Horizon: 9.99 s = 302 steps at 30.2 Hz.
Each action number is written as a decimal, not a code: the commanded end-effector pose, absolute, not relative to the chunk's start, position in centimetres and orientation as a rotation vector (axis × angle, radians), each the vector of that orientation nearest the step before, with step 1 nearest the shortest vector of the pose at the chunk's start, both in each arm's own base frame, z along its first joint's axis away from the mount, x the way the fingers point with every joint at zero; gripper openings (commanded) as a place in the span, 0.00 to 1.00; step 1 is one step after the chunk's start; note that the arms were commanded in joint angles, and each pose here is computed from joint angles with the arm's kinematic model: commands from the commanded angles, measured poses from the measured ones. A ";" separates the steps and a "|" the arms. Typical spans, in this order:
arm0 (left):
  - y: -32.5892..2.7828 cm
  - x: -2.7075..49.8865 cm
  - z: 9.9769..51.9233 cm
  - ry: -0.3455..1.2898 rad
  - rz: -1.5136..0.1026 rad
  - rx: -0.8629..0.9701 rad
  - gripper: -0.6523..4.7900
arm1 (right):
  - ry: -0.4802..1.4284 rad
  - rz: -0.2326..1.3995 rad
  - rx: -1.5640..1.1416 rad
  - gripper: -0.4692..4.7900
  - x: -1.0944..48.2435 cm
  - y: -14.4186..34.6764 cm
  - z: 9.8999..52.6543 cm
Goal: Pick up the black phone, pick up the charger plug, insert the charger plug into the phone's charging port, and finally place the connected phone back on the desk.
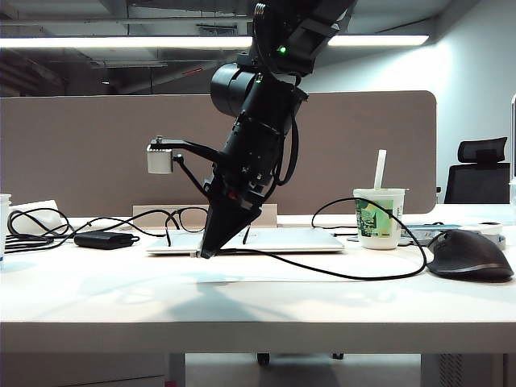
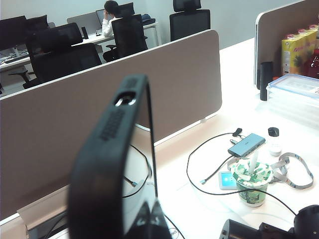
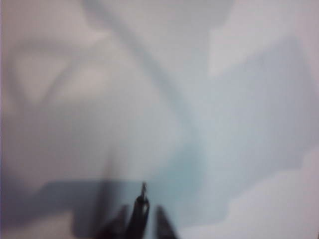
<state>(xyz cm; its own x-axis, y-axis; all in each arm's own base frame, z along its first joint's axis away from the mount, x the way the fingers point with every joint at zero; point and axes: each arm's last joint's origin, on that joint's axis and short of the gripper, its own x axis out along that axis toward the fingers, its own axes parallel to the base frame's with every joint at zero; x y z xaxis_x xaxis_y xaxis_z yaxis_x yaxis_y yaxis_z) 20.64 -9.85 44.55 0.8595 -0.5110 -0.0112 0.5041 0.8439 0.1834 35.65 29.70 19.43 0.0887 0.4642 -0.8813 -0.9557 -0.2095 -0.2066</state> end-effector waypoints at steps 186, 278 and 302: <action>-7.1 14.9 47.4 -0.184 -0.481 0.215 0.11 | 1.182 -0.660 1.674 0.09 41.7 24.0 22.3; -7.1 15.0 47.0 -0.138 -0.487 0.223 0.11 | 1.341 -0.519 1.298 0.07 41.2 25.0 18.8; -7.1 15.0 47.1 -0.146 -0.486 0.222 0.11 | 1.361 -0.440 1.364 0.10 40.5 24.8 22.0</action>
